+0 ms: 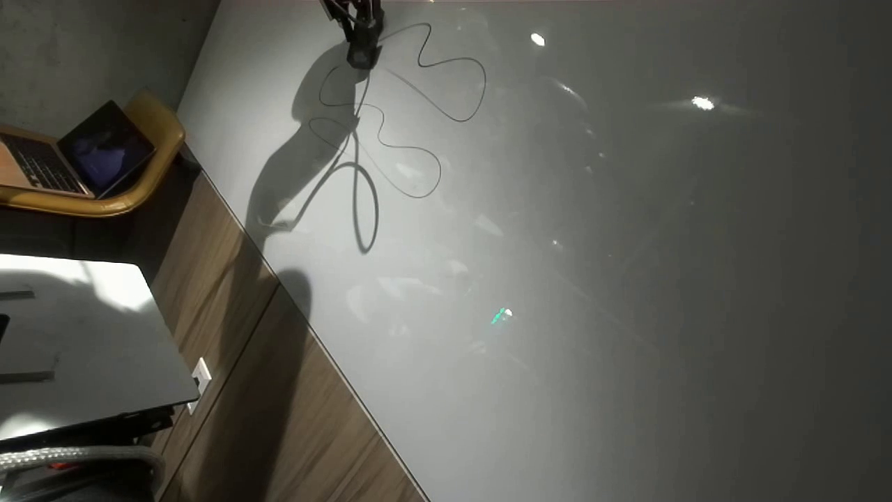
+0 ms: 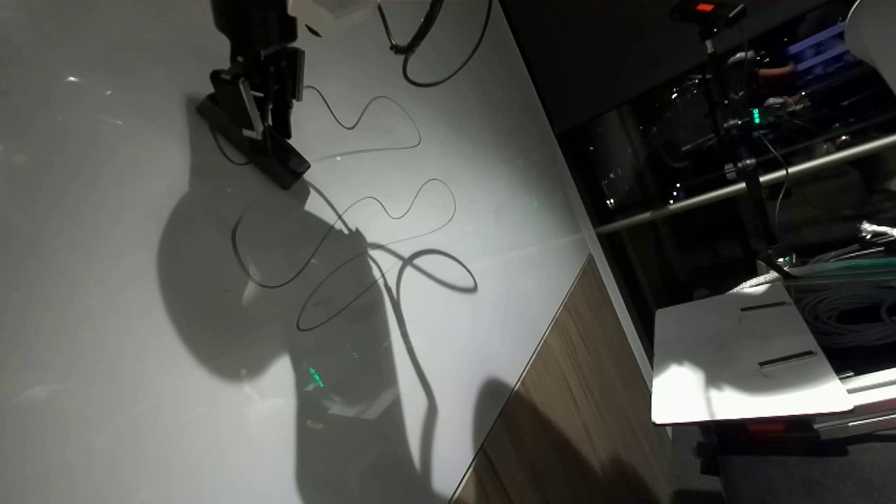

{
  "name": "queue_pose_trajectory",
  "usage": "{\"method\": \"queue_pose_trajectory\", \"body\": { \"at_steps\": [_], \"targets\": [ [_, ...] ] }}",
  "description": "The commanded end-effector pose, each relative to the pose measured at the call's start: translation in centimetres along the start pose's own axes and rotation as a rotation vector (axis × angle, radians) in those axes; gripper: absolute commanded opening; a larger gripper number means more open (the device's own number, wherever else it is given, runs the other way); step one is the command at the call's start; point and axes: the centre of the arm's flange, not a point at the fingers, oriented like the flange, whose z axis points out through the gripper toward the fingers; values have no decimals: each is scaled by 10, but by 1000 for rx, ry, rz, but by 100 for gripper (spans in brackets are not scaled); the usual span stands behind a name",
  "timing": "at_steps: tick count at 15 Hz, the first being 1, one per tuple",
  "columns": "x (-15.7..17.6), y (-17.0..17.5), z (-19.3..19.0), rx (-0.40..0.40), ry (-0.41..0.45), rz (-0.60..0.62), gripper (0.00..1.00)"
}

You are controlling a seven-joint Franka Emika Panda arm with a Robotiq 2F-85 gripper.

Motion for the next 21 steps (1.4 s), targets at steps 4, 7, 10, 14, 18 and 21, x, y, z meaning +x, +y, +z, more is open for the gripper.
{"method": "queue_pose_trajectory", "body": {
  "at_steps": [4,7,10,14,18,21],
  "targets": [
    [56,-25,5,1,22,-11,27],
    [76,-43,2,-6,17,-30,27],
    [82,-54,1,-19,0,-49,27],
    [56,-33,11,-60,-56,-69,27],
    [13,-1,24,-104,-97,-78,27],
    [-17,40,29,-167,-135,-63,27]
  ]
}}
